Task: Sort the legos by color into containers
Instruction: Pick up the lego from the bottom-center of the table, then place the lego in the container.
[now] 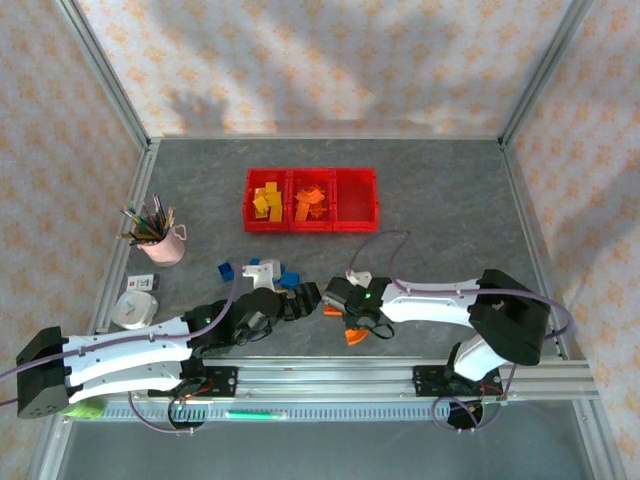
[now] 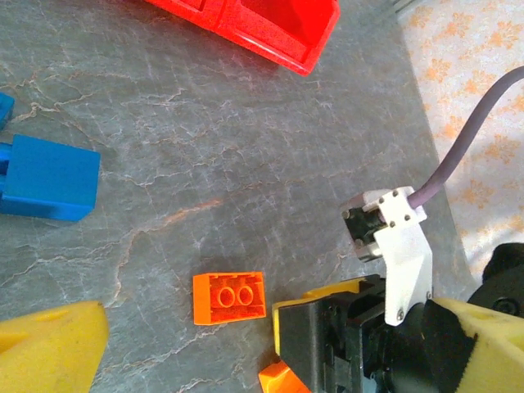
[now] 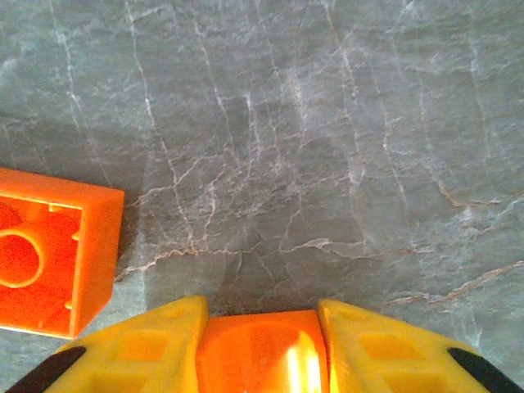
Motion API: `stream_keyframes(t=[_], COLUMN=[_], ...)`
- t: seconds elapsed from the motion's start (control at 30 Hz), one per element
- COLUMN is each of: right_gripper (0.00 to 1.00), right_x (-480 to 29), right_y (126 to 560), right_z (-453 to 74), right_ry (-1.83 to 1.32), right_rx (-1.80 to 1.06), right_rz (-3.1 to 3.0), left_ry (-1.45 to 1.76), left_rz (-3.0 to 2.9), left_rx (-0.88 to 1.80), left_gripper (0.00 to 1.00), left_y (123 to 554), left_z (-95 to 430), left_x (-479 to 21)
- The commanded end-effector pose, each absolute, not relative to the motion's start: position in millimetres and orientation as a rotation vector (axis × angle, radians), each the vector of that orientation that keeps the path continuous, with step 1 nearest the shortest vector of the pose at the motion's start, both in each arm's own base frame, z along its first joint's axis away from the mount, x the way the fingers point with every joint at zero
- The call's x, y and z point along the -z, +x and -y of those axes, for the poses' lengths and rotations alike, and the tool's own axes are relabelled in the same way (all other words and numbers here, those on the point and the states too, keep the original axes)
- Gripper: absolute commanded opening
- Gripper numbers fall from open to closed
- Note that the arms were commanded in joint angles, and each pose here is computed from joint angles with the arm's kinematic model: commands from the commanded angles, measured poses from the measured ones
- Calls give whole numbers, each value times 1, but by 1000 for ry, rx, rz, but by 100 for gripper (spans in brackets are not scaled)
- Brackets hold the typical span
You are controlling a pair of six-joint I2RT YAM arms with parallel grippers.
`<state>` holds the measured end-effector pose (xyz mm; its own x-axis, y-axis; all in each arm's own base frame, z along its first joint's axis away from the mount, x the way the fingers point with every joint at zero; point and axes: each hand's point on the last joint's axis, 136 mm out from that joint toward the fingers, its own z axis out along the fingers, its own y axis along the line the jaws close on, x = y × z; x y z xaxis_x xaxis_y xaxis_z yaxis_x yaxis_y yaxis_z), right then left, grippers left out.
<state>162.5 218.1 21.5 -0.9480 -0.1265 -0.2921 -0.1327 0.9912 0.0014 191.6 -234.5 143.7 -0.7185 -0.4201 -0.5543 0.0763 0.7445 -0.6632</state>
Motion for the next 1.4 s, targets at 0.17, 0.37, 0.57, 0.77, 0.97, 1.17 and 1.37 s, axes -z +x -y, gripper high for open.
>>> stream_keyframes(t=[0.17, 0.37, 0.57, 0.77, 0.97, 1.17, 1.37], right_gripper=[36, 34, 33, 32, 32, 33, 45], right_x=[-68, -107, -146, -159, -162, -154, -149], right_y=[196, 242, 314, 384, 442, 487, 511], right_z=[-214, -217, -235, -267, -292, -311, -325], right_ry=[-96, -71, -40, -53, -51, -63, -88], right_rx=[-108, -138, -186, -209, -202, -168, -167], right_rz=[-2724, -2628, -2513, -2443, -2393, -2365, -2353], left_ry=[-258, -269, -294, -314, -342, -369, -377], left_rz=[-2150, -2132, -2108, -2091, -2090, -2101, -2106], left_rx=[854, 803, 757, 687, 668, 648, 639], left_gripper=[99, 99, 99, 99, 99, 99, 99], left_y=[200, 214, 237, 261, 280, 295, 301], left_z=[232, 224, 209, 189, 176, 167, 163], left_x=[-165, -179, -191, -202, -200, -193, -189])
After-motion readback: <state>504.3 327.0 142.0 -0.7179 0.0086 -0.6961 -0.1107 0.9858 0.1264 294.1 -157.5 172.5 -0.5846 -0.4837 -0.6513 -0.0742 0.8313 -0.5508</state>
